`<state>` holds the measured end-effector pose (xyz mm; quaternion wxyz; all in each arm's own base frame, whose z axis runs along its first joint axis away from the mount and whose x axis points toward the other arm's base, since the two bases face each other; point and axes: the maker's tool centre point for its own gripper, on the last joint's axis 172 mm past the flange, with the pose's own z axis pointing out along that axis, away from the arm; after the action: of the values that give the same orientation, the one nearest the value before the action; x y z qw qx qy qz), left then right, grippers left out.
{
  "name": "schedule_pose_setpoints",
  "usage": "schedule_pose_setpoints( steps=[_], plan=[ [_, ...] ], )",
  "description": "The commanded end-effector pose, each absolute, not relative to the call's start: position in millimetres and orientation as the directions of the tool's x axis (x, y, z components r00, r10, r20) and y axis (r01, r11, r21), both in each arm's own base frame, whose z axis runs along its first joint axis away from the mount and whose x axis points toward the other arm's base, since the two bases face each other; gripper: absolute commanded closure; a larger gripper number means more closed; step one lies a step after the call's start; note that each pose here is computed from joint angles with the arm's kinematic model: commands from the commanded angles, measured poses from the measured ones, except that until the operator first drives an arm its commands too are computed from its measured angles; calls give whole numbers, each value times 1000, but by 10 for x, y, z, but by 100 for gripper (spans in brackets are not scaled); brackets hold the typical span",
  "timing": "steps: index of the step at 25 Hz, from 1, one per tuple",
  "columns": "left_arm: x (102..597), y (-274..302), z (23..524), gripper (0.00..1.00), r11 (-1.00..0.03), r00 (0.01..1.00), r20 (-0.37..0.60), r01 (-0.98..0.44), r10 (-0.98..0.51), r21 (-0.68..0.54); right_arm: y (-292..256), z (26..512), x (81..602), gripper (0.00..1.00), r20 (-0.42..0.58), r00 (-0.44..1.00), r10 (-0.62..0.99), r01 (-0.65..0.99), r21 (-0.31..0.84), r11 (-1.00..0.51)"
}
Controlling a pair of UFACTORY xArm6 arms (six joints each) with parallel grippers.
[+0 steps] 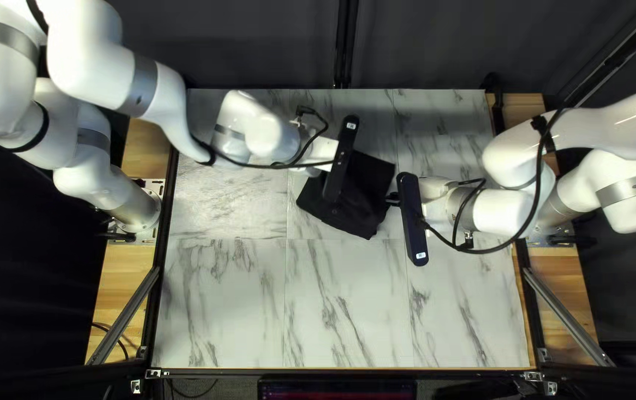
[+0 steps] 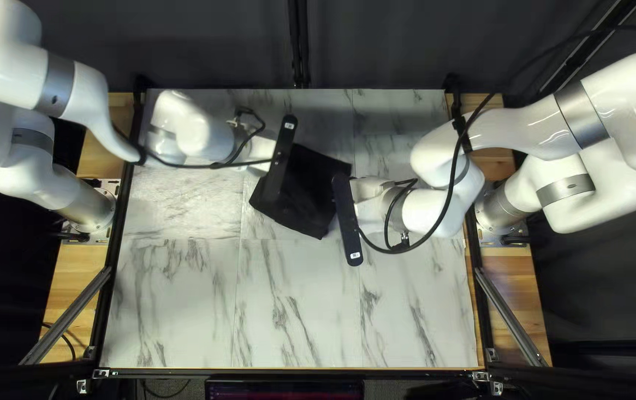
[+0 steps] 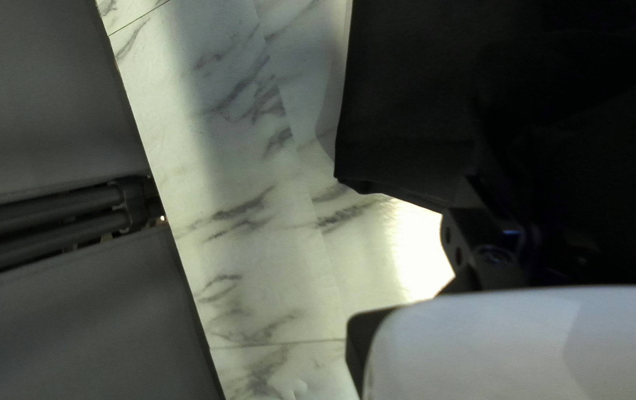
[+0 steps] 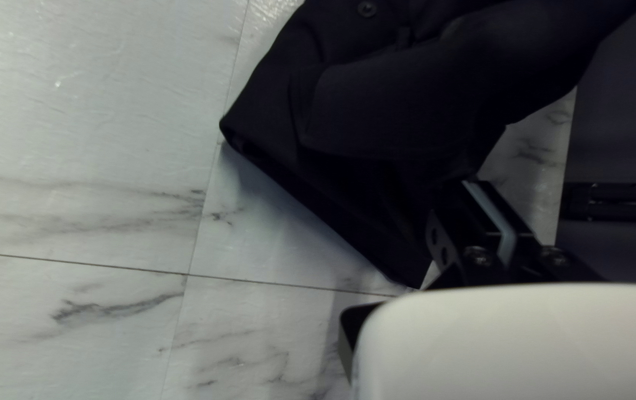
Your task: Fold t-shirt
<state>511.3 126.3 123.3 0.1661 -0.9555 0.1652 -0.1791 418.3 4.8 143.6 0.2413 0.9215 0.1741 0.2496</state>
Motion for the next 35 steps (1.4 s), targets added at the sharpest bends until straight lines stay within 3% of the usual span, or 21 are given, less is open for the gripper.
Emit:
schedule_pose_setpoints(
  steps=[1,20,21,22,23,30,35],
  plan=[
    [5192,1343,1174,100,-894,879,295,-258,-375,-367,-11,1313,4124,100,381,818,430,197,516,-834],
    [5357,1658,978,100,-901,873,307,-275,-380,-335,-227,1010,3940,100,382,846,371,170,466,-868],
    [5368,1676,985,2,-902,873,306,-276,-379,-332,-244,993,3928,49,384,847,367,168,463,-871],
    [5390,1711,1010,0,-904,875,305,-276,-377,-326,-276,962,3906,36,388,848,360,163,455,-875],
    [5396,1717,1019,0,-905,875,304,-276,-376,-323,-285,954,3899,0,389,849,357,162,452,-877],
    [5355,1768,1259,0,-904,882,290,-271,-370,-330,-370,1040,3740,0,397,859,322,131,438,-889],
    [5233,1461,1510,0,-895,878,295,-262,-376,-360,-282,1252,3758,0,388,864,322,123,456,-881]
  ],
)
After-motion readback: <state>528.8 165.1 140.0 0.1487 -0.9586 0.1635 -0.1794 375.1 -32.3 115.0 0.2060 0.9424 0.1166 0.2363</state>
